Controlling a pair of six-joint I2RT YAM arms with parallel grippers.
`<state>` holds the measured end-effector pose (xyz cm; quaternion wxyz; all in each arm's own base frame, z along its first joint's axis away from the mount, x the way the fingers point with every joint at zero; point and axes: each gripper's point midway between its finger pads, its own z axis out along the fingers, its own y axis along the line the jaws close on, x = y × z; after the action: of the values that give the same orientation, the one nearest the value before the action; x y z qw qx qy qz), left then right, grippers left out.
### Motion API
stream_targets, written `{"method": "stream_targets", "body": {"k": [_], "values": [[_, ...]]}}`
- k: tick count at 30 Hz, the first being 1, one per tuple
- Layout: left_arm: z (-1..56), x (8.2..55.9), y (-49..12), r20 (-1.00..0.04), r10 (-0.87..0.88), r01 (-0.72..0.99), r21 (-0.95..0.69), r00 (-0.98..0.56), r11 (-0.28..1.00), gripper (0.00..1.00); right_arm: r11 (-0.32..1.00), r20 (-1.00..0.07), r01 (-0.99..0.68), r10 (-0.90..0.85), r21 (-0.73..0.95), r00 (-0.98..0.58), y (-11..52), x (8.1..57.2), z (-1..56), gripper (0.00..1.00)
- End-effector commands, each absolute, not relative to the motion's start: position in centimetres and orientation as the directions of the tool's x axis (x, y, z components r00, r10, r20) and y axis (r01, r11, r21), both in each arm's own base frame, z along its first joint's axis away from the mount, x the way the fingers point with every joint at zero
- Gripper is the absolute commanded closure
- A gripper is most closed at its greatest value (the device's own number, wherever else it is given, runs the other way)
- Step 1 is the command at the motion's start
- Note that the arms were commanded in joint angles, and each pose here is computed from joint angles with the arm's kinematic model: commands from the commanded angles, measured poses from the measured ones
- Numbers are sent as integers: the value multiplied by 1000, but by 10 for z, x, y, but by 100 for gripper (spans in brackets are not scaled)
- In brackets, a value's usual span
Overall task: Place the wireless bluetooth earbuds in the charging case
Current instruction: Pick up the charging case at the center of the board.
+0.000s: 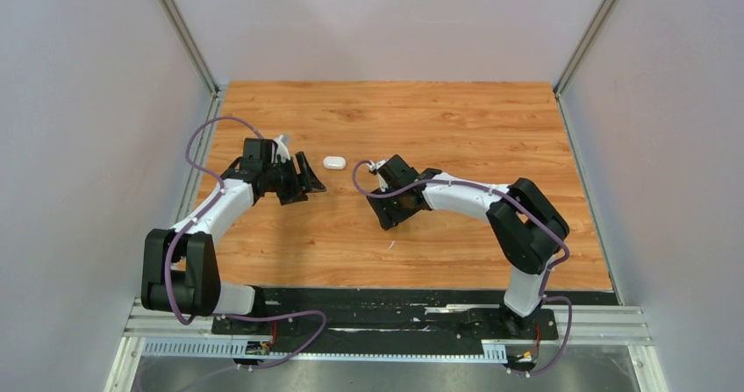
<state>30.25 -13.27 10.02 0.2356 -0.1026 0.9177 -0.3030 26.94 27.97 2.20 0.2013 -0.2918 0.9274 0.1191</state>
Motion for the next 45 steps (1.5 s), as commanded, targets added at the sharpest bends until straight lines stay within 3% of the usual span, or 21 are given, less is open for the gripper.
{"method": "stream_targets", "body": {"k": [1,6,10,12,17,21,28,33,36,40,45], "values": [[108,307,-137,-392,-332,-21,-619,-858,785,27,862,-353,-497,-438,96,-827,270,264,8,33],[107,307,-138,-387,-331,-22,-621,-860,783,27,878,-317,-469,-419,98,-851,273,264,1,32],[105,306,-138,-379,-330,-25,-623,-864,782,27,897,-316,-439,-400,59,-860,265,267,-1,38],[104,307,-139,-373,-328,-27,-624,-868,781,27,898,-314,-436,-399,57,-862,262,266,-1,50],[101,308,-142,-359,-315,-21,-628,-879,778,27,891,-293,-452,-420,45,-859,249,254,-4,65],[106,309,-154,-381,-278,40,-647,-882,761,27,795,-341,-601,-545,78,-765,250,246,7,99],[136,309,-200,-515,-147,334,-721,-845,607,28,481,-536,-876,-746,-25,-394,257,250,50,100],[148,295,-238,-591,-30,521,-733,-806,438,28,242,-737,-941,-675,-238,12,278,252,98,100],[146,288,-256,-590,9,552,-750,-807,363,28,164,-759,-895,-605,-415,242,287,259,122,100],[154,276,-279,-620,76,617,-745,-781,253,29,196,-751,-868,-608,-457,258,296,279,130,100],[151,269,-297,-633,137,646,-728,-762,228,30,222,-778,-861,-569,-458,267,309,288,151,100]]}}
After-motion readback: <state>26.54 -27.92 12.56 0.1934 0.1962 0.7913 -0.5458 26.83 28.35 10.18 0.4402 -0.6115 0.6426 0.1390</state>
